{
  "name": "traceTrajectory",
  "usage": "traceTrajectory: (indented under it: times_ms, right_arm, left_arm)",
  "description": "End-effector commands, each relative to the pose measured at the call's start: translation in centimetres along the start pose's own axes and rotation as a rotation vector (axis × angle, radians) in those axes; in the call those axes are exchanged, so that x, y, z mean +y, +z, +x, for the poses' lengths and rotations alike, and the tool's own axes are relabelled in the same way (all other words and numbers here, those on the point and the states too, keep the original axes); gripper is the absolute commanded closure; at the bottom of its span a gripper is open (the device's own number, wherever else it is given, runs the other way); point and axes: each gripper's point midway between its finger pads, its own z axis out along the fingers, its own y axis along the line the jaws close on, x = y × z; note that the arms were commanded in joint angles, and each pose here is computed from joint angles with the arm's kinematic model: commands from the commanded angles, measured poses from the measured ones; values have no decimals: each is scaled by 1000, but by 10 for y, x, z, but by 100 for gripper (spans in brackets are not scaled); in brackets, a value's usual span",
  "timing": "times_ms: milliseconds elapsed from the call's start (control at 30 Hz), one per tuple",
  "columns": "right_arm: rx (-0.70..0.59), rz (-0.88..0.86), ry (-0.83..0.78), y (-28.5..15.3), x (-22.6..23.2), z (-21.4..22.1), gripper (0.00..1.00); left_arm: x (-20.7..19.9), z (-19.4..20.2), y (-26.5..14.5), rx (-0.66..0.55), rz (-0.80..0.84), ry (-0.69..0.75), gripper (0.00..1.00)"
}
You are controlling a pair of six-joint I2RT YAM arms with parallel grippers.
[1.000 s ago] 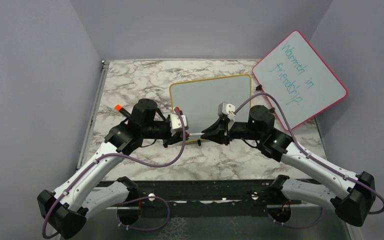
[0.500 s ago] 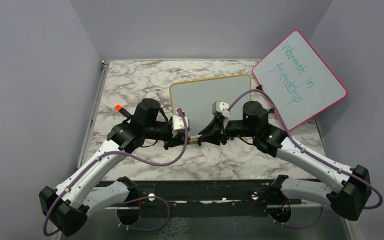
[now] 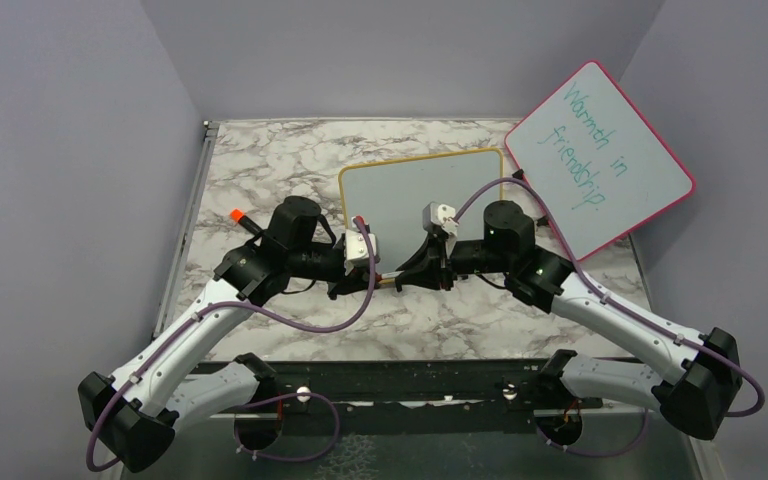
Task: Write a sentence on the whiteboard
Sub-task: Open the whiteboard marker at the center of the board, then place the pen cap at the center of the board.
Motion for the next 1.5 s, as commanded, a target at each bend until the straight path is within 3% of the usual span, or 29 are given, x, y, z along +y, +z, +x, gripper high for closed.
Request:
traceTrajectory:
  times_ms: [0,533,767,900,1100,1267,1467]
  right_arm:
    - [-29,-44,-23,-2,12,-17,99]
    - [-11,41,-76,-46,21,-19,100]
    - [-38,209,-128,-69,9,-24,100]
    - [-37,361,-135,-79,-15,-25,100]
    - [-71,557,-134,-95,-44,-29,100]
    - [-78,654,-127,-107,-55,-27,100]
    - [-116,730,-127,-122,-58,-34,100]
  left_arm:
    - [7,-15,-3,-36,-28,53,100]
    - [20,7,-2,-2,-114,50,100]
    - [36,8,-8,-2,-208,48,100]
    - [60,4,-18,-6,-352,20,100]
    - [114,4,-56,-12,-752,-129,100]
    - [145,23,-90,1,-1048,-341,100]
    - [164,59,-114,-29,-1157,-622,100]
